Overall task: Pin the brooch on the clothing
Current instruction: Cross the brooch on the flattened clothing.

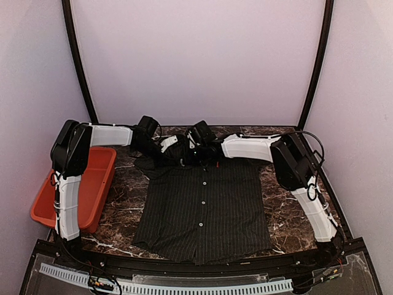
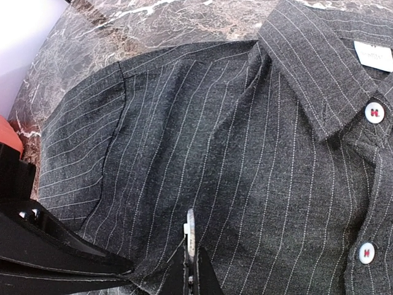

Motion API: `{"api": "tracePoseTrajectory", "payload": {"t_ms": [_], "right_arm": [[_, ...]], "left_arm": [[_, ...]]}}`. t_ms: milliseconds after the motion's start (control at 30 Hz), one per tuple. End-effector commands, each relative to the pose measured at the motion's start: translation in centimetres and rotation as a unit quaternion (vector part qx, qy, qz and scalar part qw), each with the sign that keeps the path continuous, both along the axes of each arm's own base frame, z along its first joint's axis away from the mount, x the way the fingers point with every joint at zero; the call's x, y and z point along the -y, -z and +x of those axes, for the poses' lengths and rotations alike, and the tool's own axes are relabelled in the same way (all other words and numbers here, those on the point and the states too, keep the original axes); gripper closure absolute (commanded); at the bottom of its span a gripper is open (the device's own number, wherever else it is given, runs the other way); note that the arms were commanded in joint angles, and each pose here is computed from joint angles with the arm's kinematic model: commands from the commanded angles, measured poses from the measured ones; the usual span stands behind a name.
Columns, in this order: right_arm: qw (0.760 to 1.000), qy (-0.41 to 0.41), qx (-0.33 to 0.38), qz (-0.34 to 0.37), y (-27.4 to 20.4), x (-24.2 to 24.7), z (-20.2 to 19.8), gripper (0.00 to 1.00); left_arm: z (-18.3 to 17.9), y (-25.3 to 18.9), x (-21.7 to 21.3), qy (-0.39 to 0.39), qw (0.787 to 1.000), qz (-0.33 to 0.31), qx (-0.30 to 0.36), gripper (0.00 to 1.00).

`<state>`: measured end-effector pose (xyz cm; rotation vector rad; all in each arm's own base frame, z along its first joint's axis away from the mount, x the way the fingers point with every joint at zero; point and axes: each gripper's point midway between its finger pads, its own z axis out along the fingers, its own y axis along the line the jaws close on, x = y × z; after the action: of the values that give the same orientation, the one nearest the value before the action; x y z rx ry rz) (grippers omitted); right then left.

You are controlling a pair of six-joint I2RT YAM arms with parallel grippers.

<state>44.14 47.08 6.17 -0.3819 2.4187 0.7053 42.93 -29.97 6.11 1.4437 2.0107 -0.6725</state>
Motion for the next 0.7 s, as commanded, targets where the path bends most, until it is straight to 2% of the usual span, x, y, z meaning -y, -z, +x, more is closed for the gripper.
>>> {"api": "tracePoseTrajectory", "payload": {"t_ms": [0, 667], "right_arm": [[1.000, -0.011, 0.003, 0.014, -0.1, -1.3, -0.4, 1.00], [0.998, -0.057, -0.004, 0.033, -1.1, -2.1, -2.7, 1.00]], "left_arm": [[-0.4, -0.7, 0.5, 0.012, 1.000, -0.008, -0.002, 0.99], [1.5, 0.4, -0.5, -0.035, 0.999, 0.029, 0.019, 0.99]]}}
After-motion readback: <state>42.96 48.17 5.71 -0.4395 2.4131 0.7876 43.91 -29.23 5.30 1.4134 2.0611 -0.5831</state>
